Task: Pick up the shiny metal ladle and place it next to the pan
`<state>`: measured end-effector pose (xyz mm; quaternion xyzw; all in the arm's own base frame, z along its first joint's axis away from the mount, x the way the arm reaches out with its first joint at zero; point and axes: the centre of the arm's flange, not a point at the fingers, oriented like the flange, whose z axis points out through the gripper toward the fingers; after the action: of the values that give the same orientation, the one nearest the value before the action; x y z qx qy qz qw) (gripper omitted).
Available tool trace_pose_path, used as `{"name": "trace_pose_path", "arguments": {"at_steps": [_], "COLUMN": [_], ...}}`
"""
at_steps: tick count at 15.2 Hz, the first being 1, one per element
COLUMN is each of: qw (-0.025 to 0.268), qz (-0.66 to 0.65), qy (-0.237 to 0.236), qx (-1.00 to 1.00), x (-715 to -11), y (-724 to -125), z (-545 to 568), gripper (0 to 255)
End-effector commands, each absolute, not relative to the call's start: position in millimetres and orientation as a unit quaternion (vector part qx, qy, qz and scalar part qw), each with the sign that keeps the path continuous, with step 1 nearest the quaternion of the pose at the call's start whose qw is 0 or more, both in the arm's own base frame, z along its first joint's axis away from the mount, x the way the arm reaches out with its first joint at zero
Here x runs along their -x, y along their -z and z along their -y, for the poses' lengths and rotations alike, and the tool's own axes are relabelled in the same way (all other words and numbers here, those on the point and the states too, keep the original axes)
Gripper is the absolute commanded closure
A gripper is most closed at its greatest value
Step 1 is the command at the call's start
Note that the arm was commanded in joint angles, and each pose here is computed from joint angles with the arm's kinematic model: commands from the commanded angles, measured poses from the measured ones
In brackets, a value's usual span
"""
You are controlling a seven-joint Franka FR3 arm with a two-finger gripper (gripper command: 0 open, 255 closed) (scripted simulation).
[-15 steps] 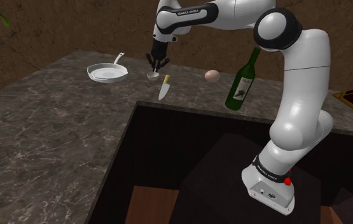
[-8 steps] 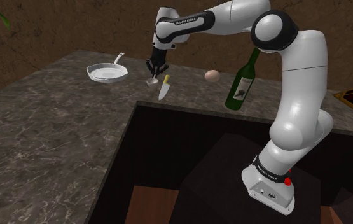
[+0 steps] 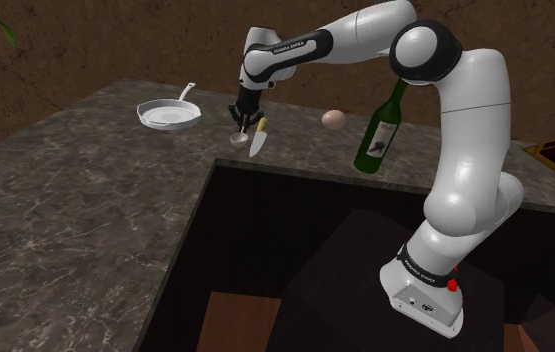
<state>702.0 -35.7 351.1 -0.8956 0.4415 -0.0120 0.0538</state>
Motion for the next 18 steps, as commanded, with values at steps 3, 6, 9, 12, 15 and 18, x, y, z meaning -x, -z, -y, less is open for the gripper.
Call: {"name": "trace_pose_path", "arguments": {"at_steps": [3, 6, 9, 12, 15, 18], "qw": [0.054, 0.054, 0.054, 0.054, 0.054, 0.054], "qz": [-0.441, -0.441, -0.441, -0.441, -0.441, -0.441], "qy": [0.012, 0.012, 0.012, 0.012, 0.012, 0.012], "qx": [0.896, 0.896, 0.896, 0.896, 0.896, 0.896], "x": [-702, -702, -702, -702, -700, -699], "y": [-349, -349, -349, -349, -376, -399], "z": [35, 35, 35, 35, 37, 39], "gripper": [255, 255, 0, 0, 0, 0]}}
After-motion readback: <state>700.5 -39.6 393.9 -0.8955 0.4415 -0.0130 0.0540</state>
